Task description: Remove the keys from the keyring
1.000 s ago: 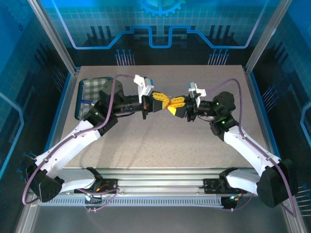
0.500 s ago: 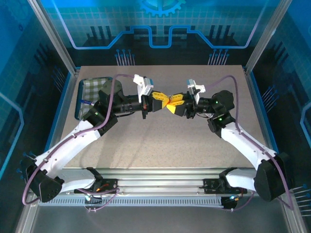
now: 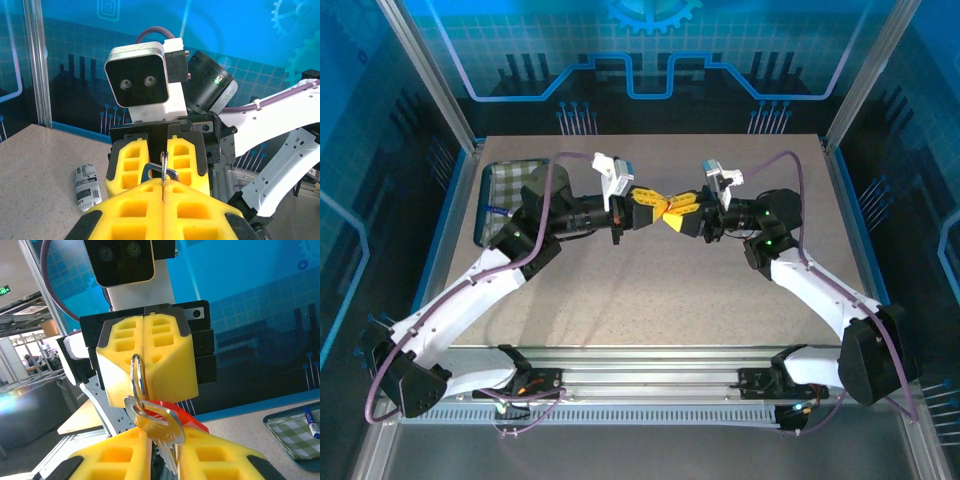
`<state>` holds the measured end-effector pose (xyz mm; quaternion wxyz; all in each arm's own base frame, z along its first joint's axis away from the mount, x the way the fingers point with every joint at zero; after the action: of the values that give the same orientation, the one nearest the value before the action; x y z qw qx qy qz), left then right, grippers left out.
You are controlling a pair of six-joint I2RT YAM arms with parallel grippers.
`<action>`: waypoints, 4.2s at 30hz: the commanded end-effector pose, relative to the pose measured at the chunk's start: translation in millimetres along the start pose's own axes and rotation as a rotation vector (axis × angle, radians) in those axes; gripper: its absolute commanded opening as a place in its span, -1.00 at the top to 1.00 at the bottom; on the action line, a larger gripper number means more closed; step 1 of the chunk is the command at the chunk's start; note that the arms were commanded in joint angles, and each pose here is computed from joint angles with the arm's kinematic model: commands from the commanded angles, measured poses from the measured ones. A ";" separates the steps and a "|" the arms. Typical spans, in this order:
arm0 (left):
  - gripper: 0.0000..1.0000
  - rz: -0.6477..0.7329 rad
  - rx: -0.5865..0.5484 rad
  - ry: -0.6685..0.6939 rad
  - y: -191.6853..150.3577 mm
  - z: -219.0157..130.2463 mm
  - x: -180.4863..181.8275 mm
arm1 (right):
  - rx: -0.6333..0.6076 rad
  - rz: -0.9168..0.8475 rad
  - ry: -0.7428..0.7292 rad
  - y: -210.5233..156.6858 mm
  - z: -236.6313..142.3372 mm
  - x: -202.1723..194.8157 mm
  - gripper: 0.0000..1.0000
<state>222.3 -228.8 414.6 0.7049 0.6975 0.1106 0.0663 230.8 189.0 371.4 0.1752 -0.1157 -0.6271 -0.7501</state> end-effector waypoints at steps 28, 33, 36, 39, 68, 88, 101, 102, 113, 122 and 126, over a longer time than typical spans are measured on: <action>1.00 0.078 -0.005 0.080 5.9 -7.2 2.7 | -0.052 -0.088 -0.038 12.9 -17.3 5.6 1.00; 1.00 0.254 -0.010 0.199 -2.4 -4.1 -4.9 | -0.006 -0.155 -0.154 4.9 -19.6 7.3 1.00; 1.00 0.424 -0.040 0.285 -9.8 0.1 -13.9 | 0.013 -0.244 -0.254 -0.1 -18.7 11.3 1.00; 1.00 0.537 -0.069 0.374 -11.2 0.9 -18.0 | -0.001 -0.369 -0.347 -4.4 -19.1 18.1 1.00; 1.00 0.697 -0.231 0.456 -8.3 -3.7 -37.1 | -0.128 -0.797 -0.406 -14.2 -26.7 53.1 1.00; 1.00 0.287 -0.444 0.435 -2.3 -23.0 -22.2 | -0.222 -0.789 -0.423 -6.4 -19.5 53.6 1.00; 0.83 0.239 -0.302 0.377 -12.9 -14.7 -21.7 | -0.207 -0.746 -0.447 -6.9 -18.6 48.3 1.00; 0.77 0.252 -0.284 0.370 -14.4 -14.5 -22.8 | -0.200 -0.743 -0.446 -6.9 -18.5 48.5 1.00; -0.15 0.316 -0.173 0.315 -36.2 -1.4 -20.6 | -0.150 -0.674 -0.438 -4.7 -15.3 48.7 1.00; -0.24 0.331 -0.175 0.228 -39.9 18.9 -16.4 | -0.120 -0.603 -0.367 -0.4 -9.4 53.1 1.00; -0.25 0.325 -0.190 0.218 -39.6 20.6 -13.3 | -0.102 -0.585 -0.351 -0.9 -8.8 53.9 1.00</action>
<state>213.2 -254.9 349.9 0.7008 0.6608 0.0940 0.2518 187.3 171.4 382.1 -0.1886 -0.0774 -0.6131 -0.7633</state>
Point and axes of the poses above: each hand's point on the last joint's axis, 136 mm out from that joint toward the fingers, its own z axis out along the fingers, its own x axis along the line the jaws close on, y = z × x, the point moved 8 cm from there along -z, back along the fingers, and after that the axes turned 6 degrees about z, right-handed, at the moved point
